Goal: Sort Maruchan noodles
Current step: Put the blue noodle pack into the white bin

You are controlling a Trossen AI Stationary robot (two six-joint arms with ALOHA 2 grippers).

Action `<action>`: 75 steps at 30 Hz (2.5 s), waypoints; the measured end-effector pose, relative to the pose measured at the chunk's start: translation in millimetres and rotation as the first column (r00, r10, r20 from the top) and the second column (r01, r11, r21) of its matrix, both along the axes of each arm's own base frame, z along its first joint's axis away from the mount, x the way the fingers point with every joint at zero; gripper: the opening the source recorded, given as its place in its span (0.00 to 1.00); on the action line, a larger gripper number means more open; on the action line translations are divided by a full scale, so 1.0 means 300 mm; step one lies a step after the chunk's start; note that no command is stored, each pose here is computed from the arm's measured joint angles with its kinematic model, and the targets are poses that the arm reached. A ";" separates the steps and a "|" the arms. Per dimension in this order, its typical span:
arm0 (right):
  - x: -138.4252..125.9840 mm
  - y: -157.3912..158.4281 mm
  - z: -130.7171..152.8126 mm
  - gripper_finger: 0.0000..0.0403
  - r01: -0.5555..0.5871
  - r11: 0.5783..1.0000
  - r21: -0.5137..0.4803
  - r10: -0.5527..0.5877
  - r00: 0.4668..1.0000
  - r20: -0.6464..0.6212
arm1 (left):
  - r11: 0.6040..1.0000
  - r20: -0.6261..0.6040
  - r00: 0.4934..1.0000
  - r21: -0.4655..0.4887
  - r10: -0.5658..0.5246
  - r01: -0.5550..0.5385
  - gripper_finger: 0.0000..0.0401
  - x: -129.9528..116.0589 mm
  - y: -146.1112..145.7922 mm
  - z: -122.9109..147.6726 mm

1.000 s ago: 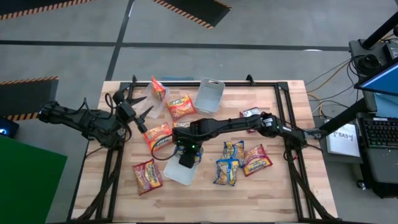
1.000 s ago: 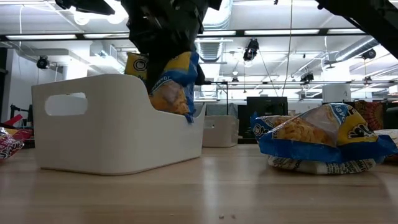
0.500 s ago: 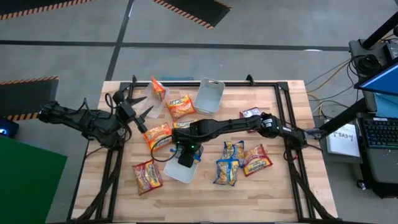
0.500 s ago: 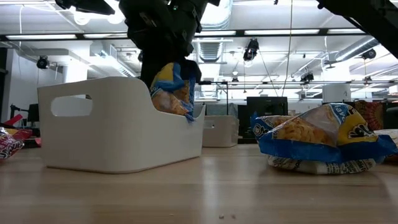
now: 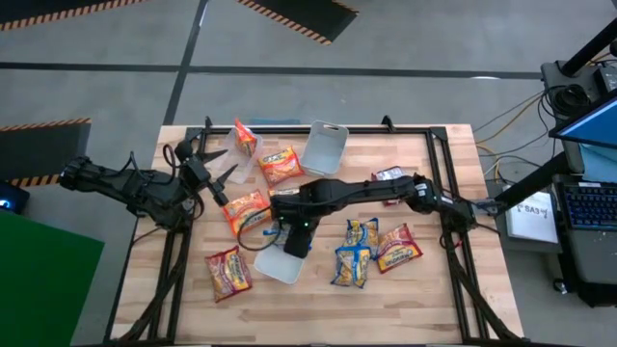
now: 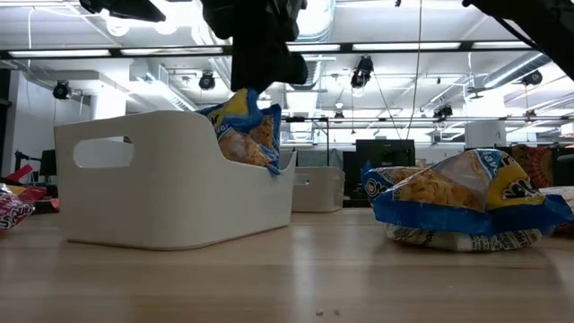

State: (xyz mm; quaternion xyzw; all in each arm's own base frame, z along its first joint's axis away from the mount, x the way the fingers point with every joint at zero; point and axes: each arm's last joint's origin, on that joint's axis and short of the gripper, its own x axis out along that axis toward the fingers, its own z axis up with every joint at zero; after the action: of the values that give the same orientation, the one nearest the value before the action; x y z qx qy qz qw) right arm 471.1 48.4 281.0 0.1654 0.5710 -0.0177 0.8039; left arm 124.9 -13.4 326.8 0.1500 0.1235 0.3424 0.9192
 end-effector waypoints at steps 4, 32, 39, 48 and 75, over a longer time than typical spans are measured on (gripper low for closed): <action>0.013 0.030 -0.051 0.12 -0.040 0.998 -0.051 0.039 0.999 -0.027 | 1.000 0.002 1.000 -0.003 0.001 -0.001 0.49 0.000 0.000 0.000; -0.002 0.037 -0.021 0.02 -0.033 0.981 -0.190 0.036 0.999 0.012 | 1.000 0.001 1.000 -0.004 0.001 -0.001 0.49 0.001 0.000 -0.001; 0.005 0.083 0.011 0.02 -0.084 0.975 -0.204 0.108 0.988 0.111 | 1.000 -0.001 1.000 -0.003 0.001 -0.001 0.49 0.002 -0.001 -0.002; 0.025 0.108 -0.192 0.02 -0.159 0.975 -0.156 0.169 0.984 0.055 | 1.000 -0.002 1.000 -0.003 0.000 0.000 0.49 0.004 -0.001 -0.002; -0.133 0.089 0.028 0.02 -0.256 0.945 -0.201 0.283 0.952 0.119 | 0.990 0.001 0.991 -0.044 -0.133 0.133 0.49 0.022 -0.015 -0.004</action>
State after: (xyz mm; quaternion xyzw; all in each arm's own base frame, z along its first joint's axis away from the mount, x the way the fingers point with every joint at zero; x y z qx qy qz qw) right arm 431.1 75.0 289.2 0.0117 0.5235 0.0526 0.8503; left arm 131.5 -17.9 325.5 0.1382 0.1215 0.2776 0.9429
